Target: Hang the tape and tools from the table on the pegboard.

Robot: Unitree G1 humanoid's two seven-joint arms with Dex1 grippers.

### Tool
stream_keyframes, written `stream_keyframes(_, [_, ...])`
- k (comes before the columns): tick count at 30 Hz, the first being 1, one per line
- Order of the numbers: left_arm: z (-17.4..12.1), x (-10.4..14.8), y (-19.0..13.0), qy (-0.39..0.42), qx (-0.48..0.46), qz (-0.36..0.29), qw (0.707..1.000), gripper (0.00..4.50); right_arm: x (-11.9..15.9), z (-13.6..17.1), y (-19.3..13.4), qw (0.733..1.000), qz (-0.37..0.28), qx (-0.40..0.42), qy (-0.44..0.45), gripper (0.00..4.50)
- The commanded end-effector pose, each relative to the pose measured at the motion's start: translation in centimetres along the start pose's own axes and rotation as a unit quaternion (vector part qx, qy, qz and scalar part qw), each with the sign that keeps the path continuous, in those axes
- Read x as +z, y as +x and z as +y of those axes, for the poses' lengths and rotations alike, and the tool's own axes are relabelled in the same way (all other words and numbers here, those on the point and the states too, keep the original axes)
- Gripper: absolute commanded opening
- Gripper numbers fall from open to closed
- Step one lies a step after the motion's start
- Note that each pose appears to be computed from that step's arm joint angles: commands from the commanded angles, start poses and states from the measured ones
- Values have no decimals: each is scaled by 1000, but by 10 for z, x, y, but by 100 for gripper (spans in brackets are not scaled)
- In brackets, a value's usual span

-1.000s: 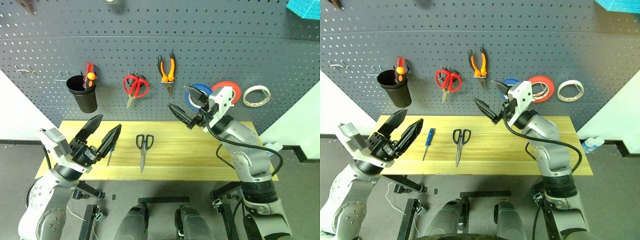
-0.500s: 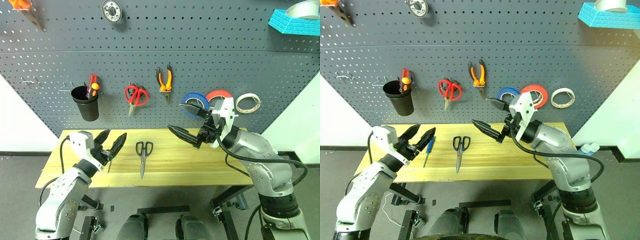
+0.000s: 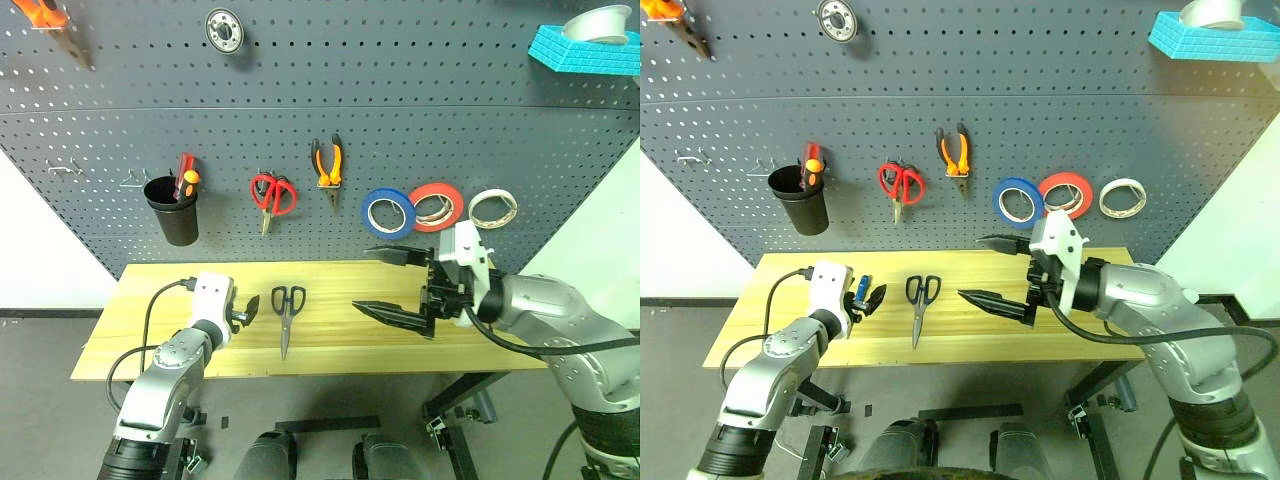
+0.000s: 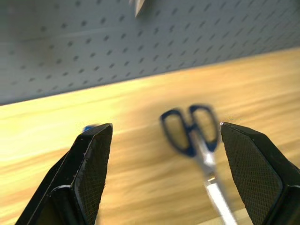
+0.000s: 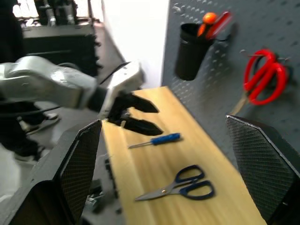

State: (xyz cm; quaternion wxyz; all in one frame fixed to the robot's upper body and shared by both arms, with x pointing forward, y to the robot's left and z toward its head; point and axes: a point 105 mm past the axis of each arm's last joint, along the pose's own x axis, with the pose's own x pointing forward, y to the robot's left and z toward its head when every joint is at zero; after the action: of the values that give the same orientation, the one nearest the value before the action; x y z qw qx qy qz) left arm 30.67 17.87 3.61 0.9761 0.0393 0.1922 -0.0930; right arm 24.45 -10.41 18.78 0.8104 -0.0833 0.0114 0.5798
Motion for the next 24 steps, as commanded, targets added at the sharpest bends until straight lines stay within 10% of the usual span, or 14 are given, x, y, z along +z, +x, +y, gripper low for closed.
stream_keyframes(1, [-6, 2, 11, -7, 11, 15, 1000, 385, 12, 3, -7, 1000, -6, 6, -29, 445])
stream_keyframes(14, [-57, -27, 41, -69, 22, 127, 989, 385, 12, 3, -4, 999, -7, -6, -40, 445])
stream_keyframes(24, [-37, -40, 49, -95, 82, 162, 979, 385, 8, 8, -8, 999, -1, -17, -28, 445])
